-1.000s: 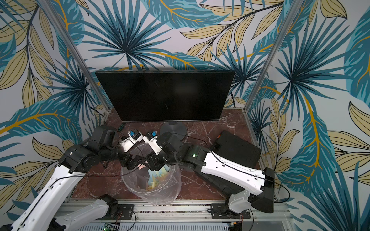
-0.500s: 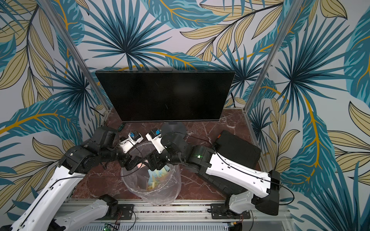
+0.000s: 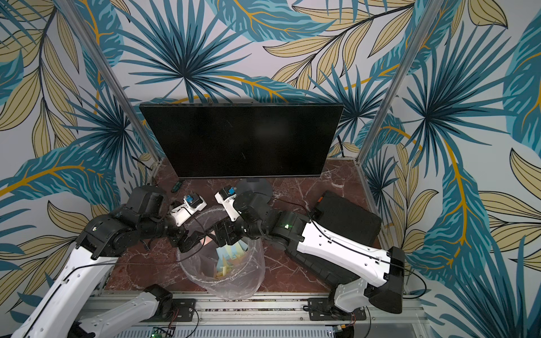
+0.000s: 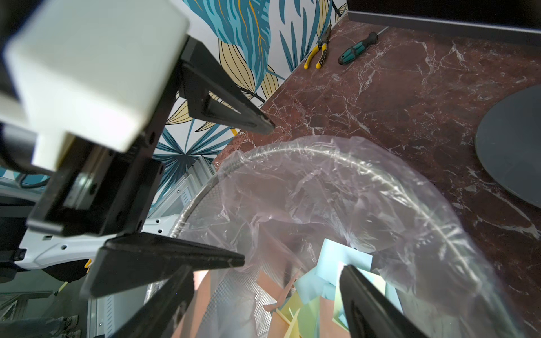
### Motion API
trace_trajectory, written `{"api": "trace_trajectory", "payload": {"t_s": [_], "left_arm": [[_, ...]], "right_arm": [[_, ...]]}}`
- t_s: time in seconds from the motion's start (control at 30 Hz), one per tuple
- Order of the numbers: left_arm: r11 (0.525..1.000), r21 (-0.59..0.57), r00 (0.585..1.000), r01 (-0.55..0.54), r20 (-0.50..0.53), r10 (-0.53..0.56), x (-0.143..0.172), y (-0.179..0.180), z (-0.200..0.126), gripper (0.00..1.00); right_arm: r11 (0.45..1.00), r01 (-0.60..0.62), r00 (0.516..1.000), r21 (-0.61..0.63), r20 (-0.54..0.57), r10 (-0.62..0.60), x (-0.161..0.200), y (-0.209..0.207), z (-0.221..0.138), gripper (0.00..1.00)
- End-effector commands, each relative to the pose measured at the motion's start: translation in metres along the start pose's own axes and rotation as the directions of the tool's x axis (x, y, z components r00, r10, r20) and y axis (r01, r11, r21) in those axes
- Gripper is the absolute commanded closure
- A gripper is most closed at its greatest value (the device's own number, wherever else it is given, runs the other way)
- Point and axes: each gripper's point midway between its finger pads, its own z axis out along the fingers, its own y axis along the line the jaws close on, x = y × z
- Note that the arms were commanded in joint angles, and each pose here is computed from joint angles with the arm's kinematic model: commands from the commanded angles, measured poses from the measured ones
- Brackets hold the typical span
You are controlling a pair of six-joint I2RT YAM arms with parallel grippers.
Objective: Remove the sticky note from the monitor
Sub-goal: Place the sticky note in the trash bin.
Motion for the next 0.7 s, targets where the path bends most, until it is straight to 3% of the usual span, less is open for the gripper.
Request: {"api": "trace_trajectory", "payload": {"t_s": [0.0,0.23,0.4,0.67], "left_arm": [[0.999,0.031,0.999,-0.023,0.028,0.022,0.0,-0.011,-0.01,0.0],[0.994,-0.061,0.993,-0.089,0.071,0.094,-0.02,0.001,-0.033,0.0],[0.98,0.15,0.991,-0.133,0.048,0.127,-0.015,-0.035,-0.038,0.0],[0.969,0.222,0.992,-0.11,0.08,0.094,-0.017,-0.043,-0.021,0.0]], "right_arm": [[1.0,-0.022,1.0,-0.022,0.019,0.023,-0.005,0.004,-0.003,0.18],[0.999,-0.052,0.999,-0.014,0.014,0.052,0.008,-0.005,-0.008,0.18],[0.998,-0.061,0.998,-0.021,0.028,0.061,0.008,-0.008,-0.017,0.17],[0.994,-0.065,0.997,-0.088,0.032,0.068,0.006,0.002,-0.014,0.15]]}}
